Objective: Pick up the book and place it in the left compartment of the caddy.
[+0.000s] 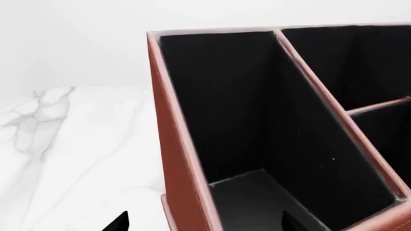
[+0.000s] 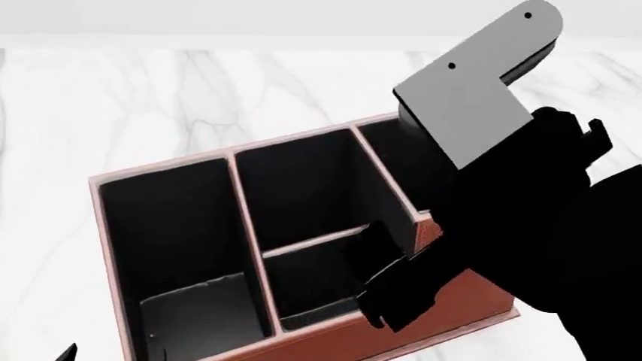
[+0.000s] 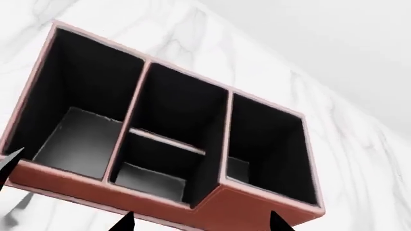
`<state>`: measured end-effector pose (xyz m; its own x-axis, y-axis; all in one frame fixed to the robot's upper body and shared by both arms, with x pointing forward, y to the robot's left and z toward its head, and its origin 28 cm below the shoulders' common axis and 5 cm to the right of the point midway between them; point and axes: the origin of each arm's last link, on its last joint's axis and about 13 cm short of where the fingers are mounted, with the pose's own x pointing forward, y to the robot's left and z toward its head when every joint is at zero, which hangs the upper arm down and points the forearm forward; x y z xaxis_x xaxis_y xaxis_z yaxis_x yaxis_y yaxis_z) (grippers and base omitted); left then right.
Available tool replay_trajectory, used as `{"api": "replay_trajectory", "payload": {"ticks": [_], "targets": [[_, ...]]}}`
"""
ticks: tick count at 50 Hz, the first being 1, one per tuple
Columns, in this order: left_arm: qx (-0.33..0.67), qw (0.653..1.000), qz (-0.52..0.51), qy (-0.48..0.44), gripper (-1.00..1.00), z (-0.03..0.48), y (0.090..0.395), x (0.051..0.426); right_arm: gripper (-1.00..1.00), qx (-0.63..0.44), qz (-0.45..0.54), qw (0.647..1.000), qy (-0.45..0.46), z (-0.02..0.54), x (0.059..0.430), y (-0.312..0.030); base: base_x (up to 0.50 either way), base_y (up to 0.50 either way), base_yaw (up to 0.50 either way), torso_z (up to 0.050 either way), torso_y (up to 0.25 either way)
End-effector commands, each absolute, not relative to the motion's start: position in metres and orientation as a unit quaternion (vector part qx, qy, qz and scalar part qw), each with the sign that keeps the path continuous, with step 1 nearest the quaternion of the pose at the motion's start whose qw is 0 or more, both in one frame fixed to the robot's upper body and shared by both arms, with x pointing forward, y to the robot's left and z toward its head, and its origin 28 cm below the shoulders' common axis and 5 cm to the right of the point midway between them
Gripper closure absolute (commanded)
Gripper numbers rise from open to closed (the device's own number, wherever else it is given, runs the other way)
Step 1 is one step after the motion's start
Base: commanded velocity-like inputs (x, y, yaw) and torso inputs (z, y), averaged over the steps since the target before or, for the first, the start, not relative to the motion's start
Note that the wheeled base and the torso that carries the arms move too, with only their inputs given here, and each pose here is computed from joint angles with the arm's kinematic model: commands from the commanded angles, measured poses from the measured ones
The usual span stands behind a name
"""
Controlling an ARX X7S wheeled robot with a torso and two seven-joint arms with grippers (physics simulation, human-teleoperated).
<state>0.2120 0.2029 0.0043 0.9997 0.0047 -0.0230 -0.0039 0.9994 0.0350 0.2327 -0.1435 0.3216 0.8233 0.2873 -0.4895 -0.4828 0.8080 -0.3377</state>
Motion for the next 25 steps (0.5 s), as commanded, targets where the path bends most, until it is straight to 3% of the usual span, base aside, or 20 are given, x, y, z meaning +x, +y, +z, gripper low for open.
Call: {"api": "replay_trajectory", "payload": {"ticks": [1,15,25], "targets": [[0.018,1.000,0.001,0.012,-1.00,0.004,0.203,0.212,-1.00,-0.330,0.325,0.846,0.264,0.332,0.222,-0.155,0.00,0.00,0.00,0.000,0.000],[0.019,1.000,0.002,0.012,-1.00,0.004,0.203,0.212,-1.00,-0.410,0.299,0.780,0.366,0.310,0.214,-0.167,0.00,0.00,0.00,0.000,0.000],[0.020,1.000,0.002,0.013,-1.00,0.004,0.202,0.212,-1.00,-0.420,0.291,0.761,0.399,0.300,0.211,-0.169,0.00,0.00,0.00,0.000,0.000]]}}
